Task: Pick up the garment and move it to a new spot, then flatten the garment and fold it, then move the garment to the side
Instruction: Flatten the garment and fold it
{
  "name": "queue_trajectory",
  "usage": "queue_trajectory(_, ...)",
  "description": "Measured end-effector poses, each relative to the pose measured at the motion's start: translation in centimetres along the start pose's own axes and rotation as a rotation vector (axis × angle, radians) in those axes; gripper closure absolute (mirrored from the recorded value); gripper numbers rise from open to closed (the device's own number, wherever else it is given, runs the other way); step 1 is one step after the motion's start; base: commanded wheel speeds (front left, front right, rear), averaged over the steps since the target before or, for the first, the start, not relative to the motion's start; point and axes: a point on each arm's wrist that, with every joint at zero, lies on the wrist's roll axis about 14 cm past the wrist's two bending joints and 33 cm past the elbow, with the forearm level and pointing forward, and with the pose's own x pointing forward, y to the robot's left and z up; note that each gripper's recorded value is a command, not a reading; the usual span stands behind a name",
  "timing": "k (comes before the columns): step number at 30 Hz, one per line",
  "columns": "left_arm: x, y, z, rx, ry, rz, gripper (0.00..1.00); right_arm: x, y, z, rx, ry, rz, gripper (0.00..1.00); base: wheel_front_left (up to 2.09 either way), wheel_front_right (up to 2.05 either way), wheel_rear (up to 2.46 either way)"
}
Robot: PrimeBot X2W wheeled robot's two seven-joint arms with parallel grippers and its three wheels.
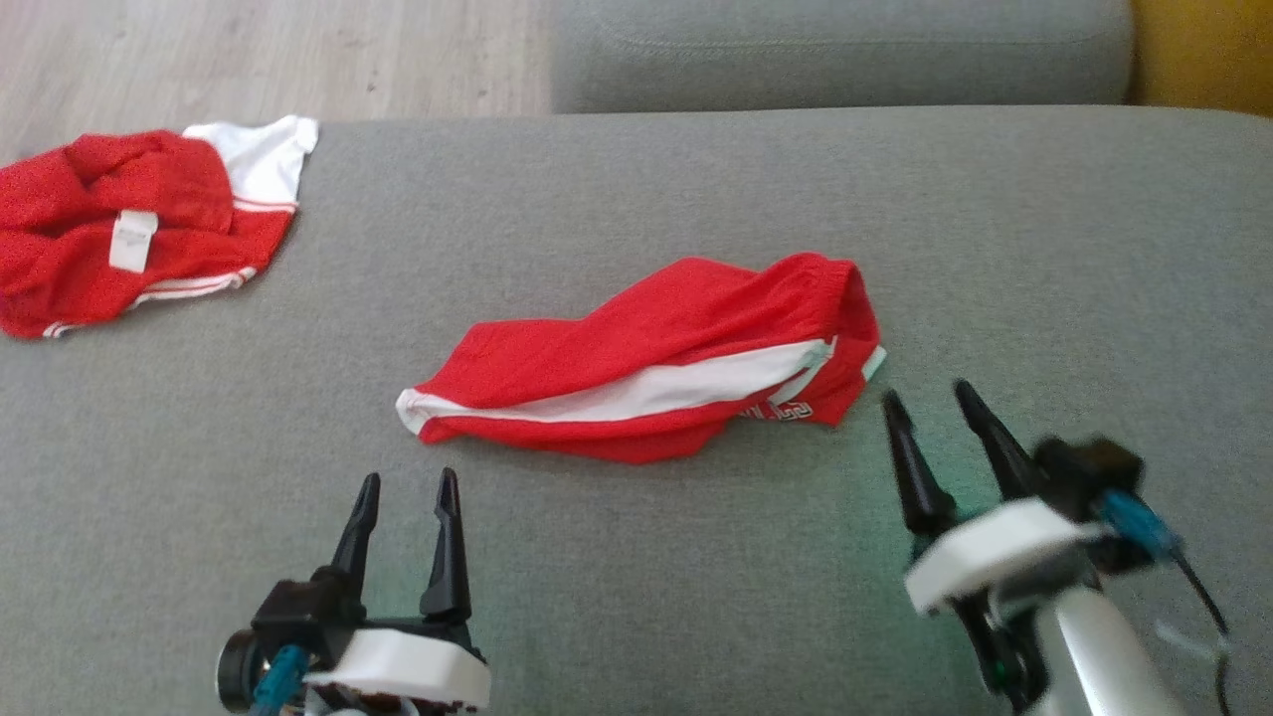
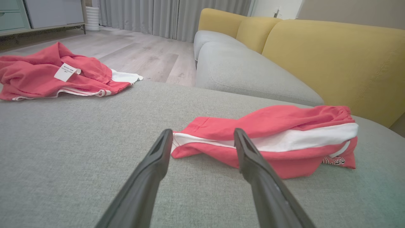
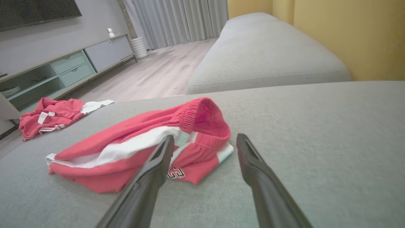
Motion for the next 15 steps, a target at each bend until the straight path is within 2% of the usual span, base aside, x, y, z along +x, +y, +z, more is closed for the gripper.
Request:
queue_trajectory(6, -0.3, 0.7, -0.8, -0.002, 0.025, 0.026, 0.00, 4.1, 3.1, -0.3, -0.023, 0.074, 0.111, 0.00, 0.00, 0.00, 0.00)
queue_trajectory(15, -0.6, 2.4, -1.1, -0.001, 0.030, 0.080, 0.00, 5.7, 3.7, -4.6, 0.013, 0.238, 0.132, 0.00, 0.00, 0.00, 0.00)
